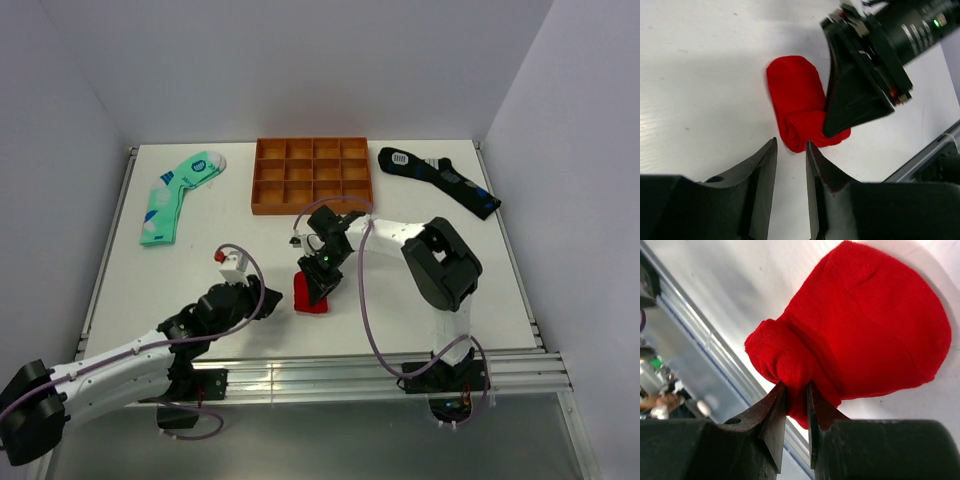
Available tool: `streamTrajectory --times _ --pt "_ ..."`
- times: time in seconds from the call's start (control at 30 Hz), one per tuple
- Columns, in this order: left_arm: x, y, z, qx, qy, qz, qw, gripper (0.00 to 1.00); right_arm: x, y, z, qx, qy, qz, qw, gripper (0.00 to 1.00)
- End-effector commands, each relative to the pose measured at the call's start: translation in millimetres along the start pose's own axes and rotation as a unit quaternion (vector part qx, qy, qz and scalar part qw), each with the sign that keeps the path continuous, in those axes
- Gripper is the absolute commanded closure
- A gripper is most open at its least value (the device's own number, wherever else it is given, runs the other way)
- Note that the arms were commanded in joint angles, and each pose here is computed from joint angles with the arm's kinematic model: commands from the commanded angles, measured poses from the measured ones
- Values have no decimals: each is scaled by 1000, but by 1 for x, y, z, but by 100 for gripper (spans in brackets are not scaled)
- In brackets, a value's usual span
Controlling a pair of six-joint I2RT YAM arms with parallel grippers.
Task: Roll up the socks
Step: Roll the sock at the center of the board.
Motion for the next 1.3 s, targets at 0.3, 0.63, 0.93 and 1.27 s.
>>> streamTrajectory --times 0.3,0.63,0.93,1.27 --pt "-9 -6 -10 -73 -55 -95 991 59 -2 -8 -17 -15 -1 73 997 76" --pt "-15 4 -31 -183 -87 -81 976 57 1 -1 -26 -24 -17 79 996 74" --pt "-18 -4 -50 -296 -101 -82 946 57 -8 3 -40 -47 -30 99 994 73" --pt "-28 -30 -65 -368 -107 -67 921 47 -7 -1 -41 -52 -42 97 993 73"
Point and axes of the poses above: each gripper's point midway between its finger pads, its own x axis back along the fingers, its own z axis along the line the jaws close on, y = z × x, the point moved 9 cm from there along x, back along the fingers, and after that the axes turned 7 degrees about -x, right-handed, at the moved point
